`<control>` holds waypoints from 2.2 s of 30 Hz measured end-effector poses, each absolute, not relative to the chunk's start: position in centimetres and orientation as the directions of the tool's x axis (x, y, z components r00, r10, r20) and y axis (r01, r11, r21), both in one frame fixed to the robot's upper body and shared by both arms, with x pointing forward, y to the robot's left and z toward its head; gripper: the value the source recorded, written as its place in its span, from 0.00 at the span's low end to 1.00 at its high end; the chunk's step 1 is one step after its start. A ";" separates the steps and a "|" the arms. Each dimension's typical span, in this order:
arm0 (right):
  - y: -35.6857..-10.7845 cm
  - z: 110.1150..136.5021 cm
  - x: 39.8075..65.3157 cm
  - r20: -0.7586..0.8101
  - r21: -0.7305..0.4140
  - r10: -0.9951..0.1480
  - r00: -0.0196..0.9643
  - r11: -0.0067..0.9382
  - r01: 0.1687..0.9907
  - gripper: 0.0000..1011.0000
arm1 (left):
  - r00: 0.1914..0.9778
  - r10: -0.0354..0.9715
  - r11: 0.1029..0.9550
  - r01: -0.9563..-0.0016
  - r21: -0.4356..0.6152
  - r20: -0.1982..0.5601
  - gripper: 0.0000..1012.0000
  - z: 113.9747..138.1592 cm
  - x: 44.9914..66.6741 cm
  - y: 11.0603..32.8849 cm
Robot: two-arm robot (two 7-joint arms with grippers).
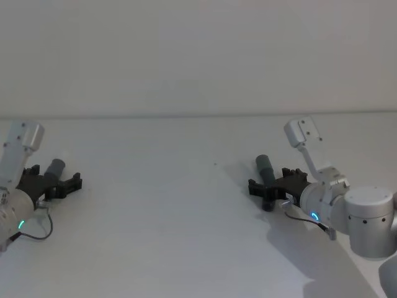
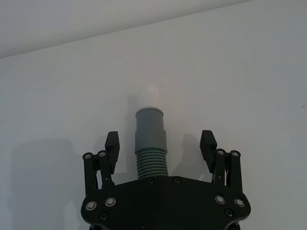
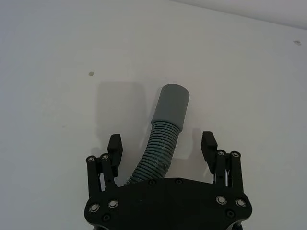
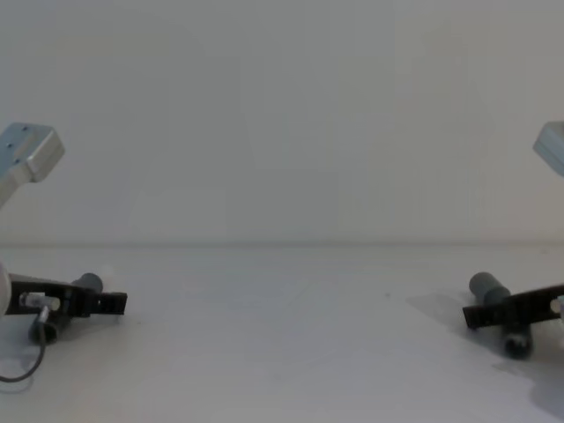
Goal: Use both hands to pick up one end of the pipe from the table, align the ends, and insert them.
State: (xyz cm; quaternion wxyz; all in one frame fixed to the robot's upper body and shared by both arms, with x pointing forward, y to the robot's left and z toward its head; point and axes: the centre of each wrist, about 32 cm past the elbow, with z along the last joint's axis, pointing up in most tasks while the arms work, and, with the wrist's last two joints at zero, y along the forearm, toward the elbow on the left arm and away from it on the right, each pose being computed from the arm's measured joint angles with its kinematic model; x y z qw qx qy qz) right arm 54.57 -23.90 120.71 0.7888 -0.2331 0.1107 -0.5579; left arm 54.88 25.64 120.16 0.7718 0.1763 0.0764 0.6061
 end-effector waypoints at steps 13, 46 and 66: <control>-23.9 120.7 54.6 0.085 -0.491 -0.932 0.353 0.269 0.828 0.99 | 0.263 0.957 0.204 -0.906 0.371 0.118 0.68 120.3 55.0 25.7; -23.9 120.7 54.6 0.085 -0.491 -0.932 0.353 0.269 0.828 0.99 | 0.268 0.955 0.204 -0.905 0.372 0.127 0.33 120.4 55.0 25.7; -23.9 120.7 54.6 0.085 -0.491 -0.932 0.353 0.269 0.828 0.99 | 0.304 0.944 0.244 -0.907 0.343 0.132 0.33 120.5 55.2 25.6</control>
